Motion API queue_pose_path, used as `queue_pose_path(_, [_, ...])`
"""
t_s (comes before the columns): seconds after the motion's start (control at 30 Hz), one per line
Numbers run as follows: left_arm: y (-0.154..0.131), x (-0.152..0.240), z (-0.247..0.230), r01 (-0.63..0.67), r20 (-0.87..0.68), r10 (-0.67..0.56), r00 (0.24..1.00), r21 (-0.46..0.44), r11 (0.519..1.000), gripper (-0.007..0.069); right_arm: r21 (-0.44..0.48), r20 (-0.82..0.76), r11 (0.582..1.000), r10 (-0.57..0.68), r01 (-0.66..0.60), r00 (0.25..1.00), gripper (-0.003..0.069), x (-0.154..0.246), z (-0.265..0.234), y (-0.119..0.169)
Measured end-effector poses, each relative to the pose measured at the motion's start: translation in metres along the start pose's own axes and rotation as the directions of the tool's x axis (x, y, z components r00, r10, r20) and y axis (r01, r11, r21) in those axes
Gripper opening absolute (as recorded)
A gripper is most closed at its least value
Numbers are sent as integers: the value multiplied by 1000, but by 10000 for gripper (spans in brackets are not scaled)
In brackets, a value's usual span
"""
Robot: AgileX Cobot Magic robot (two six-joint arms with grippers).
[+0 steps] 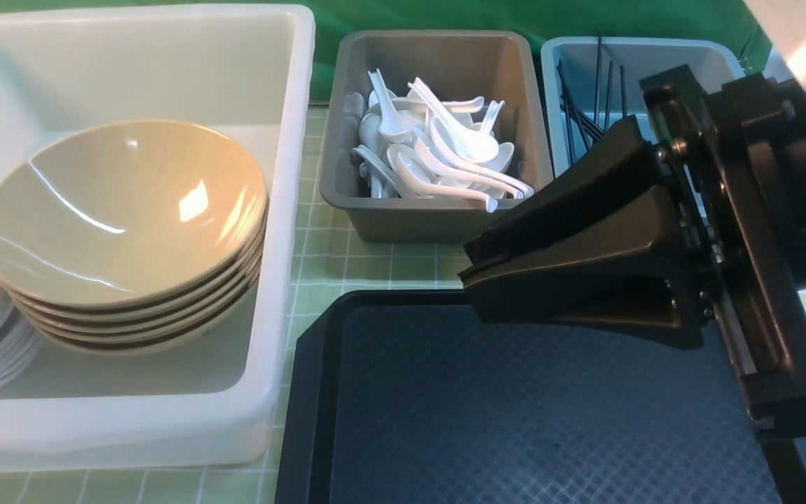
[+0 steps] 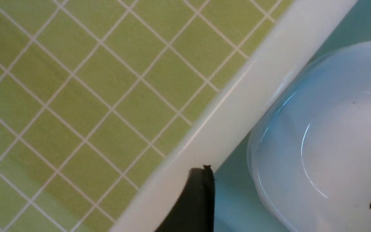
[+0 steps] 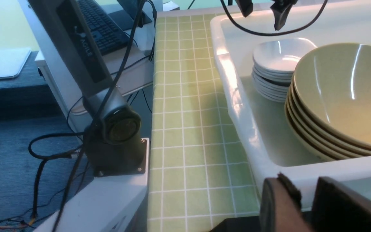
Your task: On green table put chopsticks spoon bowls plates into blue grey white boxes.
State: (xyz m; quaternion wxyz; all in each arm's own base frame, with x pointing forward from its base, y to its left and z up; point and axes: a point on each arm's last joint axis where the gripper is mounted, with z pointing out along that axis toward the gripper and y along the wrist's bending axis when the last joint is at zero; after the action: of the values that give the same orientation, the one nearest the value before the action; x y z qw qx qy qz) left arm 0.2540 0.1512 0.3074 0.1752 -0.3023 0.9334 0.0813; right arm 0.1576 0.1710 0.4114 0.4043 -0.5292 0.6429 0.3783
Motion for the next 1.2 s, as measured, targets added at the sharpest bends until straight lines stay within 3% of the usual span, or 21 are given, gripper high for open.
queue_pose_path(0.13, [-31,11,-35,-120,95,110,989,107,987,660,59,-43,998,-15,18,999,170,4,2,-7])
queue_pose_path(0.2, [-56,25,-62,-255,188,220,957,192,948,645,124,-72,992,0,9,997,172,8,3,-15])
queue_pose_path(0.23, [-76,36,-79,-347,242,288,926,249,904,633,179,-91,984,13,3,996,173,10,3,-21])
queue_pose_path(0.33, [-104,60,-105,-484,321,388,864,313,817,590,300,-127,954,50,-10,991,174,14,1,-33])
queue_pose_path(0.43, [-132,89,-124,-625,377,506,776,355,695,498,457,-176,888,144,-49,974,176,24,-10,-50])
queue_pose_path(0.5, [-139,96,-128,-661,393,536,748,361,658,449,520,-181,850,205,-84,962,176,29,-18,-58])
queue_pose_path(0.53, [-150,108,-134,-711,416,578,702,367,600,360,610,-174,780,307,-142,936,176,37,-32,-69])
queue_pose_path(0.57, [-155,113,-136,-731,426,594,682,371,573,314,649,-159,739,363,-180,918,176,43,-39,-74])
queue_pose_path(0.6, [-156,114,-137,-735,428,597,678,371,568,291,658,-162,730,373,-181,914,176,45,-41,-76])
queue_pose_path(0.7, [-164,129,-142,-767,444,626,641,396,505,72,747,-92,600,519,-286,850,149,75,-60,-78])
queue_pose_path(0.87, [-157,155,-136,-758,424,636,645,463,460,-2,774,-3,506,604,-380,797,52,122,-65,-48])
queue_pose_path(0.97, [-143,171,-129,-742,406,634,658,492,455,-1,781,31,499,570,-376,821,27,147,-66,-23])
queue_pose_path(1.13, [-103,213,-111,-655,363,570,737,589,473,-1,822,233,468,243,-324,942,24,184,-82,32])
queue_pose_path(1.2, [-86,236,-104,-582,339,512,790,678,450,-1,844,273,448,111,-293,956,24,202,-84,46])
